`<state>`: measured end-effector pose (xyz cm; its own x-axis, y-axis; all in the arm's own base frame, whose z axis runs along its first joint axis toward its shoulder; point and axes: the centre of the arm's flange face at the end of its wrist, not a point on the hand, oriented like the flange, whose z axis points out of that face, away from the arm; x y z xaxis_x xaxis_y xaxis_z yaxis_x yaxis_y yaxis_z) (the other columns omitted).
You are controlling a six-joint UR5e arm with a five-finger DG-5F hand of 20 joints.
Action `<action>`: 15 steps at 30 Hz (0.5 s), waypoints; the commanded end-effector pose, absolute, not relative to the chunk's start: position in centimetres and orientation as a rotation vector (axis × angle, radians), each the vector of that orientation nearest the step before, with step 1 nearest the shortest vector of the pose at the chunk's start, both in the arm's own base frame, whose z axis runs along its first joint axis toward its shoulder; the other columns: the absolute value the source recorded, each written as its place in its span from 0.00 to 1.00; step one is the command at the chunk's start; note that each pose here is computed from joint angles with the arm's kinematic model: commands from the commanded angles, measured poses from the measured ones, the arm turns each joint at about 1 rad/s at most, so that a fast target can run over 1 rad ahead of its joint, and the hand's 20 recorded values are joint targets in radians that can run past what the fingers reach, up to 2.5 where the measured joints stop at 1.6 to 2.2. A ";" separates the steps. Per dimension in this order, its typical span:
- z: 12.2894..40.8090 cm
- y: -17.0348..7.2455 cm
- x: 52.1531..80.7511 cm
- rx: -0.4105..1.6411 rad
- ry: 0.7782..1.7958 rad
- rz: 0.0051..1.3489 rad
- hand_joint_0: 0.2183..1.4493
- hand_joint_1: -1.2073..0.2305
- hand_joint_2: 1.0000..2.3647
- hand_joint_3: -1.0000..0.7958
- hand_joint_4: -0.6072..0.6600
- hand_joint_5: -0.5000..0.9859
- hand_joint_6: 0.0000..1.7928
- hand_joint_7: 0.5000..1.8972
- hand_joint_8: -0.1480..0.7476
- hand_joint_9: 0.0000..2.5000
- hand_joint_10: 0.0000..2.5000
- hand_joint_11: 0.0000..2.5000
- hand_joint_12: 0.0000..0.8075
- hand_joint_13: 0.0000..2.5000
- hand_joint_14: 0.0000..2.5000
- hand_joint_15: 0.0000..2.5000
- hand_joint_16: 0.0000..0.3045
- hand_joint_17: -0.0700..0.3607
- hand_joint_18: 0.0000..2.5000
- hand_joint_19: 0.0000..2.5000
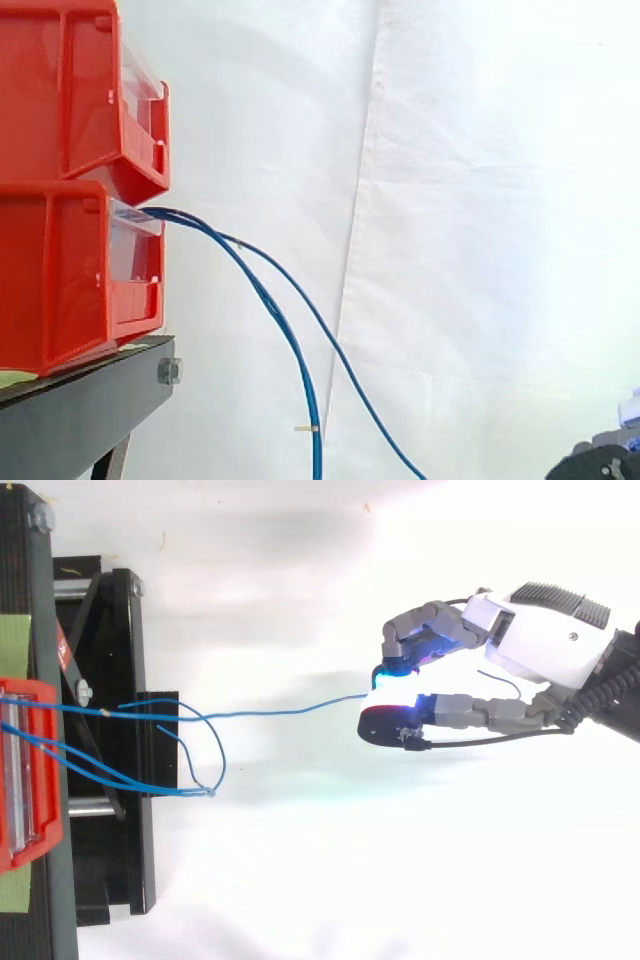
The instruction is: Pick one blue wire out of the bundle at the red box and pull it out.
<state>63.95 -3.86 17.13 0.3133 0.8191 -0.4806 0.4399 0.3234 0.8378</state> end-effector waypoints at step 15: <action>17.4 -3.6 64.9 1.292 1.245 0.439 0.36 0.37 0.00 0.56 0.39 0.22 0.54 0.55 0.55 0.36 0.01 0.31 0.59 0.24 0.00 0.14 0.22 0.51 0.24 0.18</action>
